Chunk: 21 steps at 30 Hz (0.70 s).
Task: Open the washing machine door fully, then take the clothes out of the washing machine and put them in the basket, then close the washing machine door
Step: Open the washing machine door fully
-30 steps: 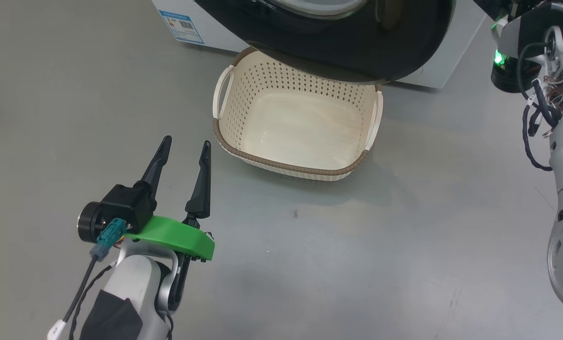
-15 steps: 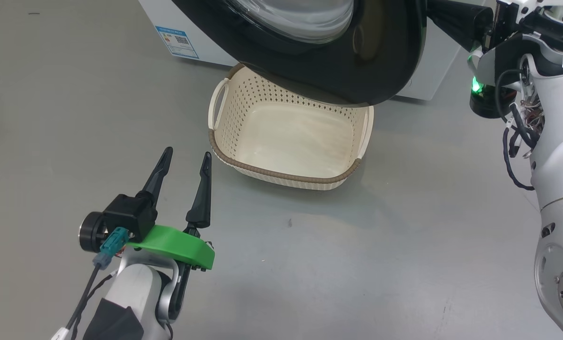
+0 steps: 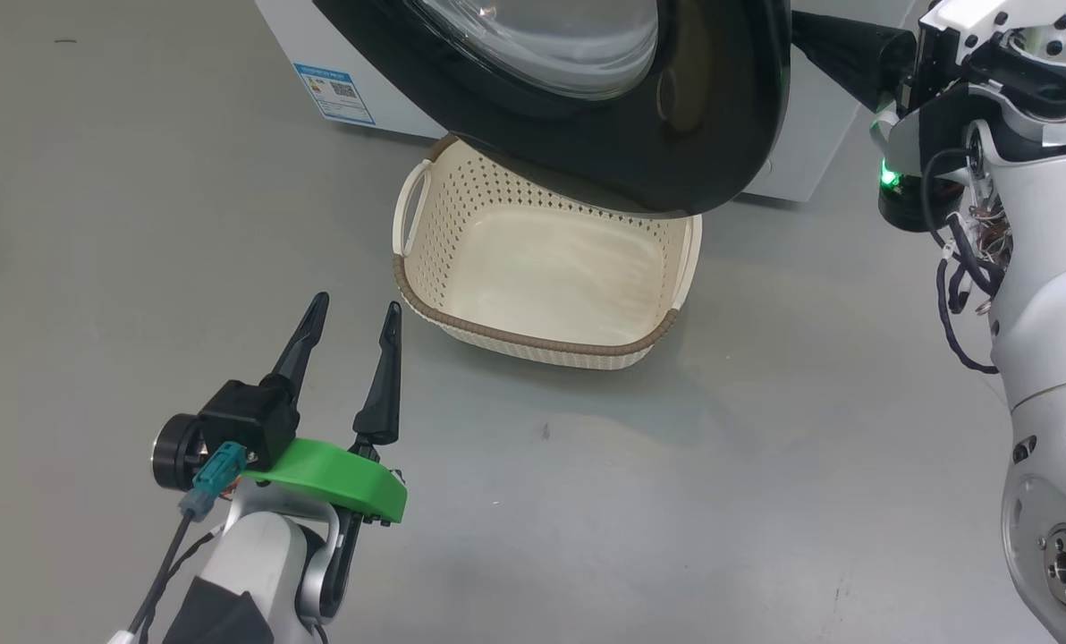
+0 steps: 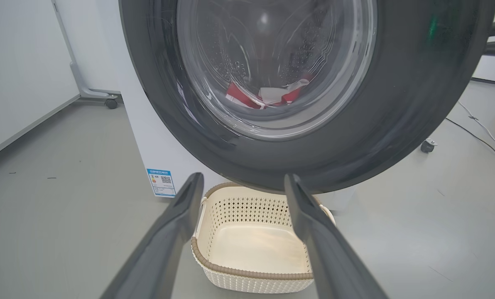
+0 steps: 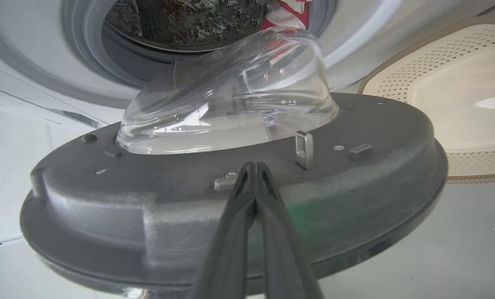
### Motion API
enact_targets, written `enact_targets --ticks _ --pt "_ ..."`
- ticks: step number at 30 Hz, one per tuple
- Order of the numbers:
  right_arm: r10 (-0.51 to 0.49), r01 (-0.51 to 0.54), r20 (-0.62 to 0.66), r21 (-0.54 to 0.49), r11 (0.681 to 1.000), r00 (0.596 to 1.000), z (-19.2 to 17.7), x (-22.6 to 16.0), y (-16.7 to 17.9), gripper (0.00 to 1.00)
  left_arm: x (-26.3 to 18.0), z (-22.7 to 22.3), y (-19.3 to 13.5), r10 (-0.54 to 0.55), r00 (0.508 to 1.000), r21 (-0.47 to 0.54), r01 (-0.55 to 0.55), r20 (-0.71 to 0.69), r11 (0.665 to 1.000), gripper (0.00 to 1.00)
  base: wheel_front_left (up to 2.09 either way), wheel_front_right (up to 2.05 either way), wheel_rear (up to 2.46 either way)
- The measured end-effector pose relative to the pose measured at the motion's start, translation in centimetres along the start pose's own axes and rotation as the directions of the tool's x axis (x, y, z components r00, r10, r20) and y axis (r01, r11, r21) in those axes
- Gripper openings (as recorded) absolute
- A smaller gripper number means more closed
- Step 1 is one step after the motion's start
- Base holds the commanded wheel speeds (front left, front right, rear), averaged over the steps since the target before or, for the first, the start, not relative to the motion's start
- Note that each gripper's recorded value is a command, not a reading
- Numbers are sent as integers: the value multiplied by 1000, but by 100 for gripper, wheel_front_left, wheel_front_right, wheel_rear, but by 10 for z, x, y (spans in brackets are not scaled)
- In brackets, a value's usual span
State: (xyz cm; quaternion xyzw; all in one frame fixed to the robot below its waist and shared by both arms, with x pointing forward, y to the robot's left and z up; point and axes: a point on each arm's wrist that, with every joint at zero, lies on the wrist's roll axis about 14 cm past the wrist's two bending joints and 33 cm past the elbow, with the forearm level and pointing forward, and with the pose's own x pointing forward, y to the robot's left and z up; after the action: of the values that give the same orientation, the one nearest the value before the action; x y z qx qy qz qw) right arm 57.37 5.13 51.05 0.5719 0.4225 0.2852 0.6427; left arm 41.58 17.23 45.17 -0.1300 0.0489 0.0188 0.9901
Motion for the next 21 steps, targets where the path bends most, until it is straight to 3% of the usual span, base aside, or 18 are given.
enact_targets --ticks 5,10,14,17,21 --pt "-12 25 79 -169 985 997 7 -8 -2 0 -3 4 -1 -1 1000 -1 1 11 1000 100 0 0 0" --pt "-53 118 187 -358 926 981 23 -28 -7 0 -10 6 -1 1 1000 -1 -1 15 1000 100 0 0 0" --pt "-46 152 258 -403 902 965 26 -42 -5 0 -14 11 0 9 1000 -4 -9 30 1000 100 0 0 0" --pt "-76 219 292 -497 840 953 22 -51 -7 0 -21 12 1 17 999 -9 -16 33 1000 100 0 0 0" --pt "-97 295 330 -626 722 939 14 -64 -7 0 -29 16 2 28 999 -16 -27 45 1000 100 0 0 0"
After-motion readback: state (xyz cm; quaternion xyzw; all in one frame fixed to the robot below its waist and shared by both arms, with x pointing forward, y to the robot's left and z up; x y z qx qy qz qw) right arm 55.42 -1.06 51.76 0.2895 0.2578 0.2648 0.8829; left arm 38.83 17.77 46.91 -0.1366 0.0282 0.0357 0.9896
